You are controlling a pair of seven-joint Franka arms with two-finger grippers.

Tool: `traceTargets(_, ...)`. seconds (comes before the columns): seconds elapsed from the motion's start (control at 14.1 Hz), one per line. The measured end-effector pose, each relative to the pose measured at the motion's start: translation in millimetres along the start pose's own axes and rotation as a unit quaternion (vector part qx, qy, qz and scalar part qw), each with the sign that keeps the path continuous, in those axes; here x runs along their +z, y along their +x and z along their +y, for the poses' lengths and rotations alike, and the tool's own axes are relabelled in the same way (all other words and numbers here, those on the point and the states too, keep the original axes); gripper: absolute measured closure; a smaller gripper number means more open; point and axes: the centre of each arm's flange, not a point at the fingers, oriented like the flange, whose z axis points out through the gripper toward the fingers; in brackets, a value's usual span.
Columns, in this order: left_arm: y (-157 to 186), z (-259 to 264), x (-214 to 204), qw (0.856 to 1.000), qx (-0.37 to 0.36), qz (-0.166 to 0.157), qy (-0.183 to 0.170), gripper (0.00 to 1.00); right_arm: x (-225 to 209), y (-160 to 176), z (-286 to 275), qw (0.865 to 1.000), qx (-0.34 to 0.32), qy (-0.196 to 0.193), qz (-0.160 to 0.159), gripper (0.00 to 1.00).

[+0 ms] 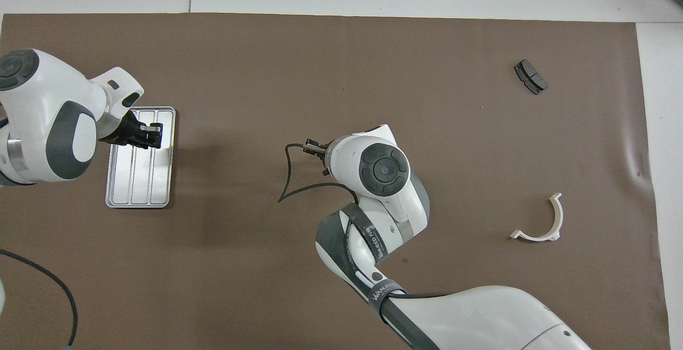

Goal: Pick bearing gear from pile to tray

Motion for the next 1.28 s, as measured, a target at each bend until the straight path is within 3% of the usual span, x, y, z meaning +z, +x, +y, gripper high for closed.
traceTargets(0.14, -9.0, -0.6, 5.6, 1.0, 0.0, -0.008, 0.0, 0.75, 14.9, -6.4, 0.3, 1.0, 0.0, 0.0, -0.001, 0.65)
traceTargets(0.28, -14.5, -0.7, 9.5, 1.0, 0.001, -0.014, 0.0, 0.57, 18.1, -4.9, 2.9, 1.0, 0.001, -0.003, -0.001, 0.59)
traceTargets(0.5, -15.3, -0.6, 9.3, 1.0, 0.004, -0.013, 0.0, 0.26, 15.7, 2.5, 5.8, 1.0, 0.005, -0.004, 0.004, 0.26)
traceTargets(0.57, -14.6, -0.4, 8.0, 1.0, 0.006, -0.01, 0.0, 0.22, 11.2, 9.8, 7.8, 1.0, 0.007, -0.004, 0.01, 0.16)
traceTargets(0.64, -12.1, 0.8, 4.6, 1.0, 0.007, 0.0, 0.0, 0.22, -1.1, 24.0, 11.9, 1.0, 0.007, -0.008, 0.021, 0.04)
traceTargets(0.71, -9.3, 3.2, 0.4, 1.0, 0.01, 0.01, 0.0, 0.24, -17.7, 41.0, 18.4, 0.999, 0.006, -0.018, 0.033, 0.0)
traceTargets(0.92, -1.3, 30.8, -16.6, 0.999, 0.017, 0.032, -0.001, 0.28, -76.5, 97.6, 55.3, 0.997, -0.007, -0.049, 0.059, 0.0)
traceTargets(1.28, -10.2, 157.0, -27.0, 0.998, 0.027, 0.058, -0.005, 0.31, -144.5, 169.4, 137.5, 0.991, -0.076, -0.09, 0.055, 0.0)
